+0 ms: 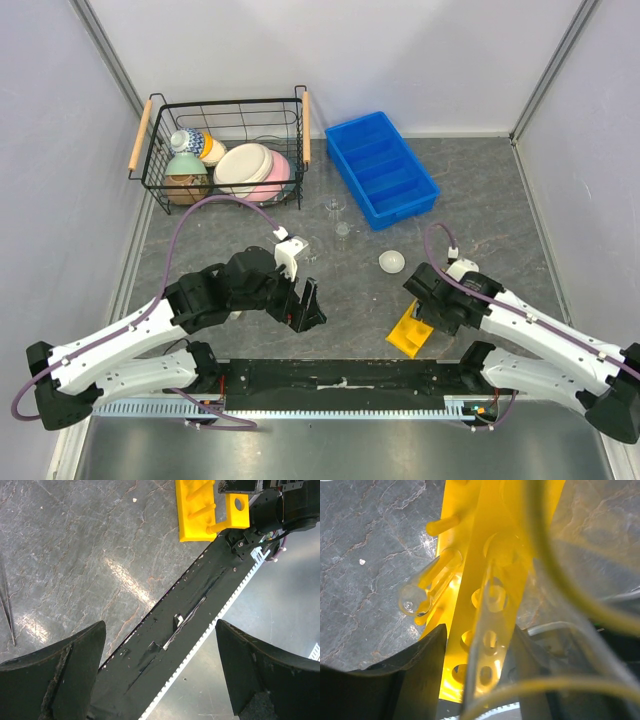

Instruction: Organize the chemistry lab equipment

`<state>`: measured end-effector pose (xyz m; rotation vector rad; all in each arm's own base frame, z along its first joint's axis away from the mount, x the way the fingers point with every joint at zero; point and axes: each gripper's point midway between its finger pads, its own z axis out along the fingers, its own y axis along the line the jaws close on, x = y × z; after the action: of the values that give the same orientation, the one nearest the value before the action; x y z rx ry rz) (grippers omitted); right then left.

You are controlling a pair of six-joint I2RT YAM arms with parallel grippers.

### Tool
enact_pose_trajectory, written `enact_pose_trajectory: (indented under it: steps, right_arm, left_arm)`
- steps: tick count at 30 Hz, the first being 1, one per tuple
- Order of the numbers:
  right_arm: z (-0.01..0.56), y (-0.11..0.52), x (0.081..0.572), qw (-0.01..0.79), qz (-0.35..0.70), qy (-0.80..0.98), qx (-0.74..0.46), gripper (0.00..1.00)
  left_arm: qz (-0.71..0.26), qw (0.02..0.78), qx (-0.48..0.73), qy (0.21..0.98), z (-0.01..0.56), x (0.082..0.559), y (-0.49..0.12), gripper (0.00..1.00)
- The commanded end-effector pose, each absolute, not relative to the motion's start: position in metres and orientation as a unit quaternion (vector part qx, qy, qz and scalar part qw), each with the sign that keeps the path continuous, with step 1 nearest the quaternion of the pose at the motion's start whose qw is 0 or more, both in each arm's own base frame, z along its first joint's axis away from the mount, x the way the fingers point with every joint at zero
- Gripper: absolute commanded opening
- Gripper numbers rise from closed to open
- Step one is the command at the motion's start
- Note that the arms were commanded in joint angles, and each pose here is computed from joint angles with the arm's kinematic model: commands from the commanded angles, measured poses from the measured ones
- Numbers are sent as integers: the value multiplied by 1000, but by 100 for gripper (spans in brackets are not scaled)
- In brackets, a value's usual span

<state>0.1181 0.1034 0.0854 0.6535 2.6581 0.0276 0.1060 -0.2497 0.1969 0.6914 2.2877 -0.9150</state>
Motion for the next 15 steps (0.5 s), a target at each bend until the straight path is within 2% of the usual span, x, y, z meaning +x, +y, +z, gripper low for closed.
enact_pose_trajectory:
  steps: [1, 15]
  right_arm:
    - [93, 105, 128, 221, 6, 946, 239, 57]
    - [102, 105, 150, 256, -24, 936, 240, 48]
  left_arm:
    - [-354, 296, 262, 848, 207, 108, -255, 96]
    - [-345, 299, 263, 850, 208, 109, -253, 96]
